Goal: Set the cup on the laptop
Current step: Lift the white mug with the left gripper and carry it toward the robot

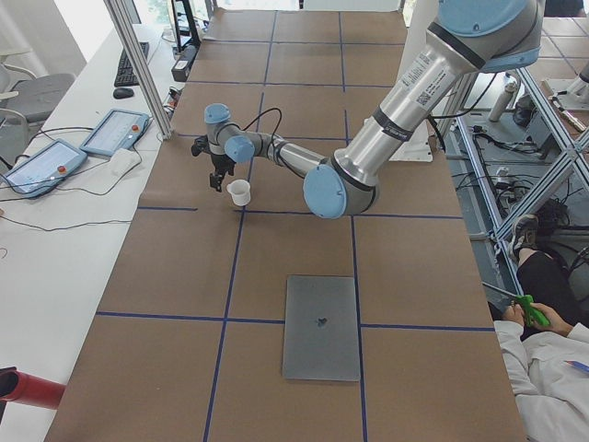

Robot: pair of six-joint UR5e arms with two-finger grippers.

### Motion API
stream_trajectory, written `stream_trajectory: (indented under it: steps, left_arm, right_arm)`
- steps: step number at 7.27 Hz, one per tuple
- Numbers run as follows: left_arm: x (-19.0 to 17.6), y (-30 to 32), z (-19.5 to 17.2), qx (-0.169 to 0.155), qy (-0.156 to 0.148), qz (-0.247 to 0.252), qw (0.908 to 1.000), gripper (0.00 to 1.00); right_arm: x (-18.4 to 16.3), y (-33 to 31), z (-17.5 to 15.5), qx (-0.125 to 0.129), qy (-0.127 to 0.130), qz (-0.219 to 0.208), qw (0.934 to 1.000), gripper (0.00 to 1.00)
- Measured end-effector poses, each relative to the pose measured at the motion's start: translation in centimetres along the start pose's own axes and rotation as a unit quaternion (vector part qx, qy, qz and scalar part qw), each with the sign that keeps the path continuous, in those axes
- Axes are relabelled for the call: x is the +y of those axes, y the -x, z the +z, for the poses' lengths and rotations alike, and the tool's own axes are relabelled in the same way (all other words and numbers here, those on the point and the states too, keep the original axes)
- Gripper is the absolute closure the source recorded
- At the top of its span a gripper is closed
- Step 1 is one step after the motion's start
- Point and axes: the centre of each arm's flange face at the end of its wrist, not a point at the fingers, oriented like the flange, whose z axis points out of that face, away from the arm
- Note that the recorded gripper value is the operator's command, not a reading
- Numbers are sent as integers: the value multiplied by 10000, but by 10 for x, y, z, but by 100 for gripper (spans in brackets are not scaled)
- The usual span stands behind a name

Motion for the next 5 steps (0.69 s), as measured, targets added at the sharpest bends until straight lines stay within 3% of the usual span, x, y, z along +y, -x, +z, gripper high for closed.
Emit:
stream_trajectory:
  steps: [1,5]
  left_arm:
    - [3,3,8,-21,70,-23,10000,100]
    - [9,8,11,37,191,-80,9998,100]
  right_arm:
    - [0,0,0,0,1,1,10000,0]
    - [0,0,0,0,4,3,10000,0]
